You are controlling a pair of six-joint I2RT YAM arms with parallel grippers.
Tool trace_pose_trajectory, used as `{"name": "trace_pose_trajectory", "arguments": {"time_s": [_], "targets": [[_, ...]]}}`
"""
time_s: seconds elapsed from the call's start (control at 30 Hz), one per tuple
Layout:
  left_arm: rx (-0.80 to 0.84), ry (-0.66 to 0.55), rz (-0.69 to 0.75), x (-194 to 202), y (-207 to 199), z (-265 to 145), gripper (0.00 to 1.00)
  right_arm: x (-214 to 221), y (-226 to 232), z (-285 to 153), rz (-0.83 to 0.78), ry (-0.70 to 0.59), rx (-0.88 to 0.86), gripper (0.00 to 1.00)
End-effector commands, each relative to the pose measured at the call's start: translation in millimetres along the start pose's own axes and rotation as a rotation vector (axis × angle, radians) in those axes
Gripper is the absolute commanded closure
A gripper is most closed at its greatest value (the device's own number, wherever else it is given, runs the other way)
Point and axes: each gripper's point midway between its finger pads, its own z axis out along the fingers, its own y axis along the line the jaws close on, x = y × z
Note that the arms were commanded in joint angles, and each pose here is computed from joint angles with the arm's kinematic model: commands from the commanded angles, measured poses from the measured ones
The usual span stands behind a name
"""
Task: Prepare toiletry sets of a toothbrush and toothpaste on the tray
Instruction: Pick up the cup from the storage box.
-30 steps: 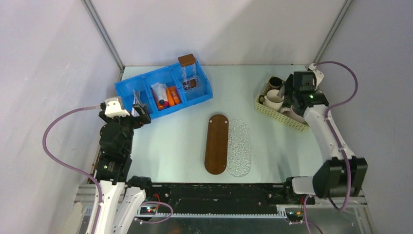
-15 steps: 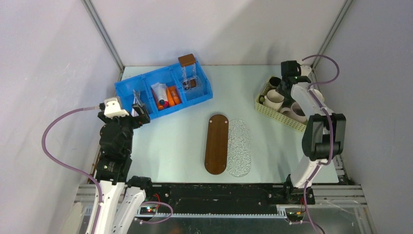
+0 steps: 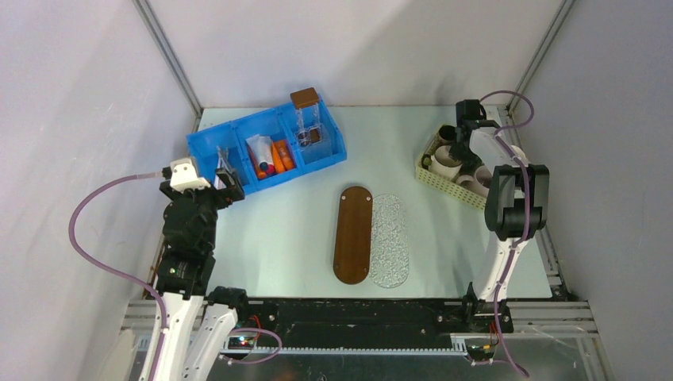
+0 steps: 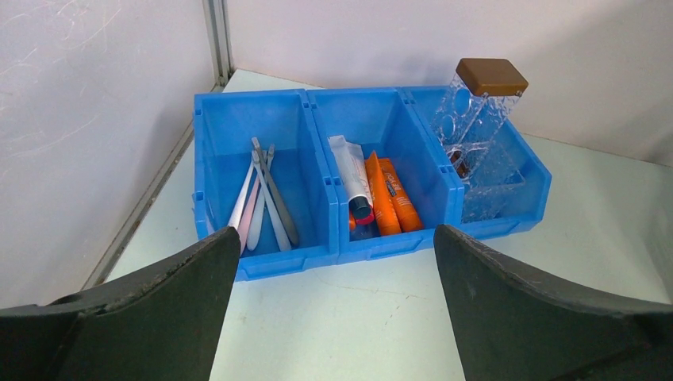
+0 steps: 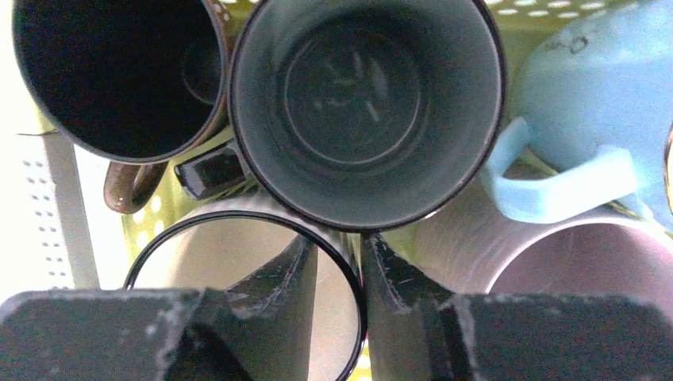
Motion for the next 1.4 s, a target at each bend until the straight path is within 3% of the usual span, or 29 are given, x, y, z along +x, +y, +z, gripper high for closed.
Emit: {"name": "trace_pose_trajectory", "arguments": {"time_s": [0.0,0.2,0.4,1.0,1.37], "targets": [[0.004,-0.013,0.017,-4.0,-1.1,1.6,0.0,-15.9,16.2,2.5,-0.036,-0.023,-0.066,0.73],[0.005,-0.01,0.019,-2.8,-1.1,1.9,0.02,-13.2,17.0,4.1,-0.06,-0.012,-0.076,0.89],[0.011,-0.01,0.018,-3.0,-2.4,2.2,0.02,-37.4,5.3,-23.0,-0.043,-0.089,-0.077,0.99],[0.024,-0.025,0.014,-5.3,-3.9,-0.3,0.02,-87.1,12.7,-152.8,-0.117,-0.355,-0.199,1.0],[0.034,-0.013,0.017,-2.1,-6.2,2.2,0.02,-25.0,44.0,-207.3,-0.242,-0.338,-0.385,1.0]]}}
